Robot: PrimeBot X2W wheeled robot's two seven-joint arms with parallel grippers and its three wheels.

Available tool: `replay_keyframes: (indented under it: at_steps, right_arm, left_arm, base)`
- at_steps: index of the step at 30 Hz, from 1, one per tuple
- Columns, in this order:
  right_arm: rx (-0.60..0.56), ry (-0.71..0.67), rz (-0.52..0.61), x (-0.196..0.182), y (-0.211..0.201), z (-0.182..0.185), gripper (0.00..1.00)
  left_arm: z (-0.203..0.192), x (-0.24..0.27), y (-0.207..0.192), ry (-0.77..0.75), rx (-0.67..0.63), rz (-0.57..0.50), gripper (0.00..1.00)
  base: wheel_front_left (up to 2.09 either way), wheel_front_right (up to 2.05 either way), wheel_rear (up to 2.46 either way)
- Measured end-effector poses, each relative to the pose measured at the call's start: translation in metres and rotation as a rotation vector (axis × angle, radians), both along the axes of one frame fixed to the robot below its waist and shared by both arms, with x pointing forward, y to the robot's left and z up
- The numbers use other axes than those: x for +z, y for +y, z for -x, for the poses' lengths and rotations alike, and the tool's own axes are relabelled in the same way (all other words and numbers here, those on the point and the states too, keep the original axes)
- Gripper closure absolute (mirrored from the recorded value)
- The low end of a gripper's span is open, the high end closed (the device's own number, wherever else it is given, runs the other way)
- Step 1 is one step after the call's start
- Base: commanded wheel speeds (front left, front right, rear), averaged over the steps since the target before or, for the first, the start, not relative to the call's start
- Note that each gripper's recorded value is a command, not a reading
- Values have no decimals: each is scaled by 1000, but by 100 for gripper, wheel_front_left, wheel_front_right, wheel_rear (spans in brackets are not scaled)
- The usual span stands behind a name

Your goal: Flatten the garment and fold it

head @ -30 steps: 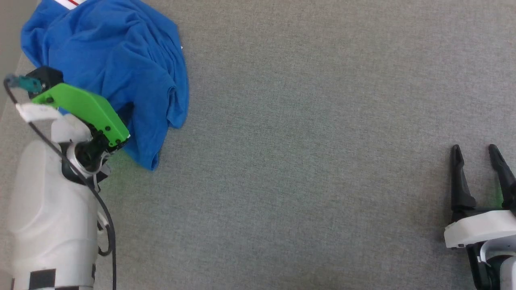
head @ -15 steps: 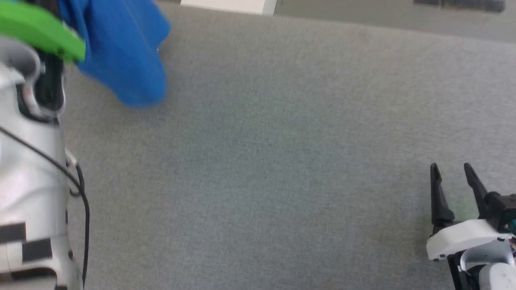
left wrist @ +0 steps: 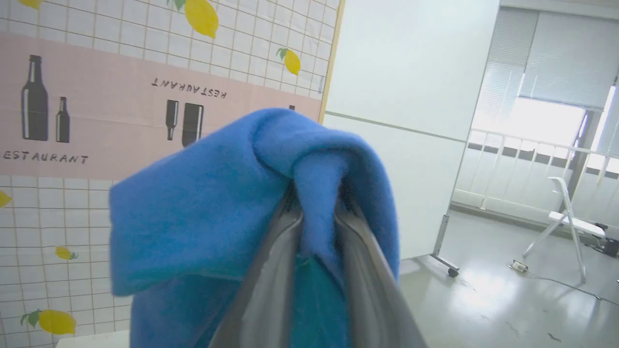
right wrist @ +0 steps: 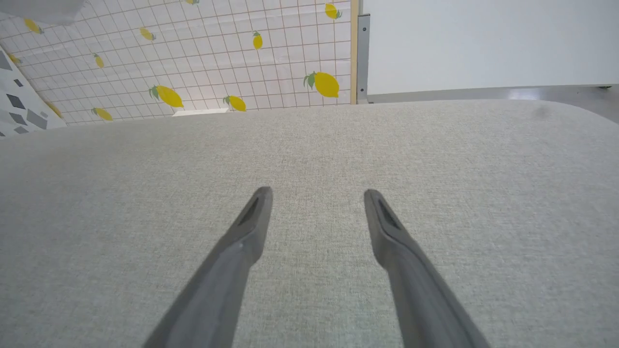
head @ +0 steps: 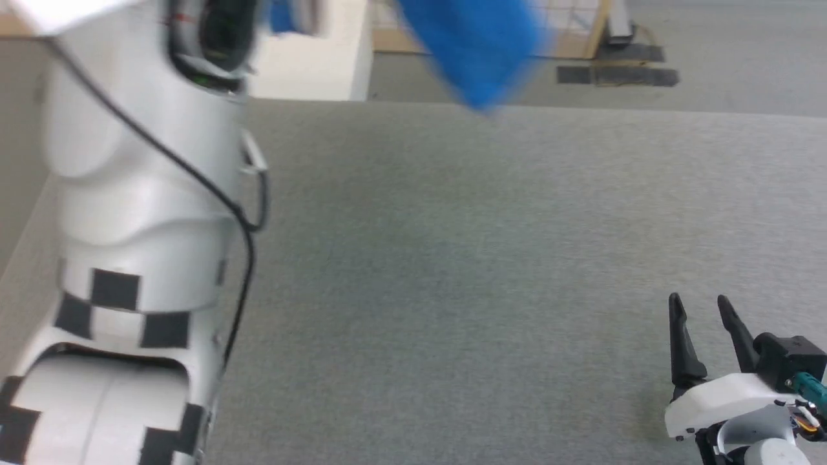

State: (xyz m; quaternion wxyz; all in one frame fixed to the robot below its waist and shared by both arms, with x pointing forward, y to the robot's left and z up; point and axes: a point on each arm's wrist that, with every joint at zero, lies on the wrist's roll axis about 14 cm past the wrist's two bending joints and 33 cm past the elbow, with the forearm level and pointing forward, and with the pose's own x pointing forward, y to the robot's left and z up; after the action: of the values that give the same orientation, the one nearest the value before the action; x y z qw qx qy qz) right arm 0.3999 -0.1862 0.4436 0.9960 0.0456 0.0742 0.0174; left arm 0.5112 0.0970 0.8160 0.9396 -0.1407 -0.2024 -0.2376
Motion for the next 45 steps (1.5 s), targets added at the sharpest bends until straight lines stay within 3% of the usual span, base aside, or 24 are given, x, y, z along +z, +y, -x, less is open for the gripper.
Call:
replay_keyframes:
  at_steps: [5, 9, 13, 18, 23, 26, 27, 28, 32, 35, 38, 42, 45]
  right_arm:
    - [-72, -15, -15, 5, -22, 16, 0]
    - [-127, -20, -13, 7, -41, 28, 0]
    - [-172, -22, -10, 8, -55, 38, 0]
    - [-197, -15, -11, 6, -63, 46, 0]
    - [-205, -12, -15, 4, -64, 50, 0]
    - [-198, -1, -18, 0, -62, 52, 0]
    - [-193, 2, -19, -1, -60, 52, 0]
    - [-187, 2, -19, -1, -58, 50, 0]
    - [-162, -6, -22, 1, -50, 45, 0]
    - [-145, -18, -25, 4, -44, 42, 0]
    - [-136, -30, -36, 8, -41, 40, 0]
    - [-134, -52, -38, 15, -41, 39, 0]
    - [-136, -61, -36, 20, -42, 38, 0]
  left_arm:
    - [12, -50, -72, 118, -168, -107, 100]
    - [37, -147, -129, 341, -325, -240, 100]
    - [88, -252, -167, 609, -492, -418, 100]
    - [164, -365, -162, 968, -639, -646, 100]
    - [230, -424, -135, 1275, -725, -733, 100]
    - [243, -426, -128, 1355, -740, -701, 100]
    - [240, -423, -125, 1359, -719, -670, 66]
    - [232, -418, -122, 1348, -687, -622, 0]
    - [184, -376, -110, 1235, -552, -352, 0]
    - [140, -326, -90, 1054, -426, -111, 0]
    - [105, -287, -54, 857, -257, 45, 0]
    - [82, -258, 12, 605, 24, 166, 0]
    - [86, -262, 42, 504, 169, 142, 0]
  base:
    - [0, 0, 0]
    - [0, 0, 0]
    - [0, 0, 0]
    - [0, 0, 0]
    - [0, 0, 0]
    - [0, 0, 0]
    - [0, 0, 0]
    - [0, 0, 0]
    - [0, 0, 0]
    - [0, 0, 0]
    - [0, 0, 0]
    - [0, 0, 0]
    - [0, 0, 0]
